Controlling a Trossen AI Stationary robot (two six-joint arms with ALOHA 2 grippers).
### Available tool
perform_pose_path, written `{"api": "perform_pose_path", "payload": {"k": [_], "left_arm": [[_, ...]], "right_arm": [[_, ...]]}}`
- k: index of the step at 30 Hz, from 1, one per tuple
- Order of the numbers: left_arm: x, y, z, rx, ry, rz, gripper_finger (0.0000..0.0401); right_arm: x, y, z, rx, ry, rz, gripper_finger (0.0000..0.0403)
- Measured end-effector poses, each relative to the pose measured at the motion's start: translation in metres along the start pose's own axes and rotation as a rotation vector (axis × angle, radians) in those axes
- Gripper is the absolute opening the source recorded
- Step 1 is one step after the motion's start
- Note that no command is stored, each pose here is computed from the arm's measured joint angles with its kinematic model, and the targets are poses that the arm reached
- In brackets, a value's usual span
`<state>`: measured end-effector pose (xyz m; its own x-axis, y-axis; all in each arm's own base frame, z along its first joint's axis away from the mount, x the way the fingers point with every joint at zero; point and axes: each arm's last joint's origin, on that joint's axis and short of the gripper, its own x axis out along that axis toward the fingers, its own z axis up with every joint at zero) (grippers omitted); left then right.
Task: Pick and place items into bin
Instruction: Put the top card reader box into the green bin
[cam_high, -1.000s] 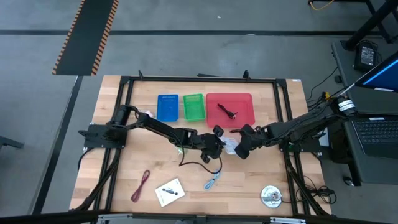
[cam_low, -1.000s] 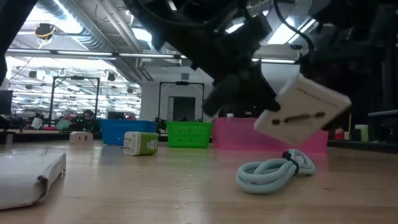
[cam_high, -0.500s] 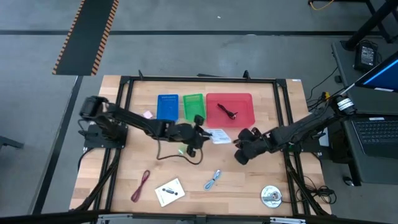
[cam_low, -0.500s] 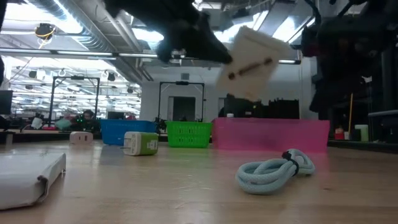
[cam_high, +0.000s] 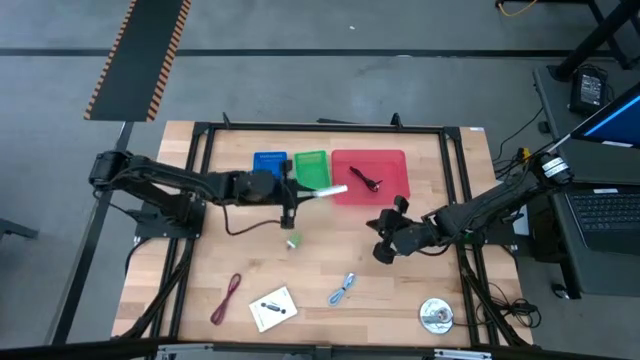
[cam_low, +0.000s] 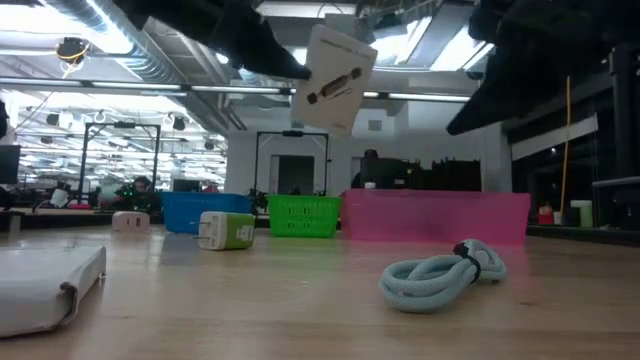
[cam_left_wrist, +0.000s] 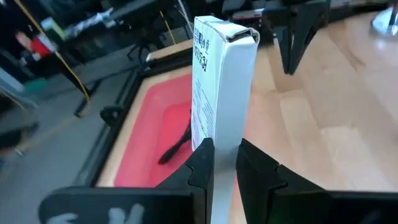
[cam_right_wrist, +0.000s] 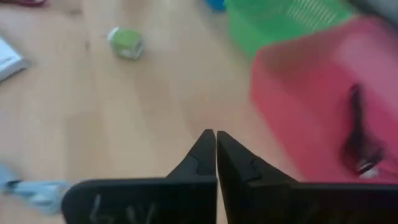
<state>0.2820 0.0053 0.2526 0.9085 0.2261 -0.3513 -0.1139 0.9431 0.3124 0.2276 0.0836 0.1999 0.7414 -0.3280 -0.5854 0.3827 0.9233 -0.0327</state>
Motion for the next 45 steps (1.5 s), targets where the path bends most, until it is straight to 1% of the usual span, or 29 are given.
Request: {"api": "perform_pose_path", "payload": {"k": [5,10,14,18,23,26,28,33,37,40,45], "left_arm": [[0.001,0.017,-0.011,-0.181,0.012,-0.023,0.0044],[0.003,0.035,-0.016,-0.357,0.011,-0.038,0.0044],[0.004,0.050,-0.022,-0.493,0.022,-0.005,0.0044],[0.004,0.066,-0.029,-0.671,0.041,0.043,0.0044],[0.003,0.084,-0.041,-0.901,0.085,0.040,0.0044],[0.001,0.091,-0.048,-1.038,0.128,0.058,0.0044],[0.000,0.095,-0.052,-1.108,0.148,0.082,0.0044],[-0.001,0.099,-0.056,-1.286,0.158,0.114,0.0044],[0.001,0.099,-0.058,-1.408,0.170,0.104,0.0044],[0.006,0.097,-0.063,-1.485,0.209,0.101,0.0044],[0.018,0.094,-0.075,-1.515,0.265,0.119,0.0044]], "right_arm": [[0.001,-0.004,0.004,-0.056,-0.052,-0.083,0.0000],[0.003,-0.005,0.007,-0.110,-0.083,-0.111,0.0000],[0.005,-0.008,0.009,-0.108,-0.081,-0.125,0.0000],[0.008,-0.012,0.011,-0.095,-0.080,-0.146,0.0000],[0.011,-0.018,0.013,-0.101,-0.074,-0.169,0.0000],[0.013,-0.021,0.014,-0.094,-0.072,-0.182,0.0000],[0.014,-0.023,0.015,-0.088,-0.070,-0.192,0.0000],[0.018,-0.029,0.017,-0.072,-0.066,-0.216,0.0000],[0.020,-0.032,0.018,-0.064,-0.062,-0.229,0.0000],[0.021,-0.035,0.019,-0.057,-0.061,-0.237,0.0000],[0.022,-0.036,0.020,-0.049,-0.059,-0.243,0.0000]]}}
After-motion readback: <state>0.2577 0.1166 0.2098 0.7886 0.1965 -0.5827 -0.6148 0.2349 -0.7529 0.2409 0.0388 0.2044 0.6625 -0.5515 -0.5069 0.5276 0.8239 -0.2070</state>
